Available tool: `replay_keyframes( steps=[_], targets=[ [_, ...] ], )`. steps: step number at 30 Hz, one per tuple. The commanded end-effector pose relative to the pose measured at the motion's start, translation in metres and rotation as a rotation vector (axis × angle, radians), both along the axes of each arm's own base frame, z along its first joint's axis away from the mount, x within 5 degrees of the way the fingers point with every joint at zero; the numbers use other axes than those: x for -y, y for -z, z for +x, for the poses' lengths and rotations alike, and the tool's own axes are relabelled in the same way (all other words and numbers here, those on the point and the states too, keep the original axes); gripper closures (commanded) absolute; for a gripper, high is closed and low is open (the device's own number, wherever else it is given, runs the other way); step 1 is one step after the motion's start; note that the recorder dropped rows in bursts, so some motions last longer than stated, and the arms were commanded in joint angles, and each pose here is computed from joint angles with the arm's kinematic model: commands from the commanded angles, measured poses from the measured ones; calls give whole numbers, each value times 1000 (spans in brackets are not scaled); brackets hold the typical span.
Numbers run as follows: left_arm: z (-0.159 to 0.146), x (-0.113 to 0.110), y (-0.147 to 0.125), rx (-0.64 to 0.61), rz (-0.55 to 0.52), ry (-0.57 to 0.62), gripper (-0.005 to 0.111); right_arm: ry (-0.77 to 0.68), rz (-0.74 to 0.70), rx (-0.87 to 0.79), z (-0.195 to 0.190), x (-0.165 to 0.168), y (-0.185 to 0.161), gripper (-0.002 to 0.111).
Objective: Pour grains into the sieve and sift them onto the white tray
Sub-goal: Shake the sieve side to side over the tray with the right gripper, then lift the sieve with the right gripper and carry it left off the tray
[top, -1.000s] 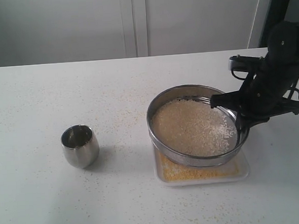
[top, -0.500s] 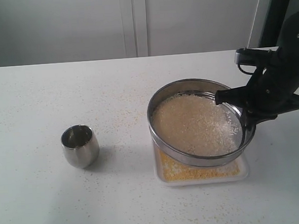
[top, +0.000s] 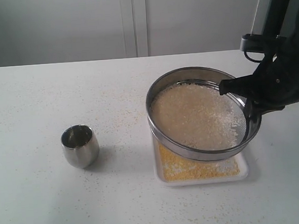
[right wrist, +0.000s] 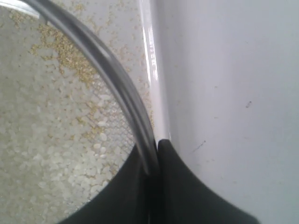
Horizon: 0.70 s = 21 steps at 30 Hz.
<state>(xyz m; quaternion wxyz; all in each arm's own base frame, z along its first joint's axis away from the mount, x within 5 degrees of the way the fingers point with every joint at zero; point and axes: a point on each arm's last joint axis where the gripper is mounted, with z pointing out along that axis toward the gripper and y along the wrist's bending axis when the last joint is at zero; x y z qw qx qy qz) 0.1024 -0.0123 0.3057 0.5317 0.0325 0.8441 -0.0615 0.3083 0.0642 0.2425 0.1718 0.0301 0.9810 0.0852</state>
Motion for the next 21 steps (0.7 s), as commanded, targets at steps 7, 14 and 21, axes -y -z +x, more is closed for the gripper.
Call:
replay_keyframes(
  steps=[7, 14, 21],
  targets=[
    [-2, 0, 1, 1, -2, 0, 107, -3, 58, 51, 10, -12, -10, 108],
    [-2, 0, 1, 1, -2, 0, 107, -6, 57, 10, 29, -18, -2, 108],
    [-2, 0, 1, 1, -2, 0, 107, 17, 115, 12, 51, -26, -1, 108]
  ],
)
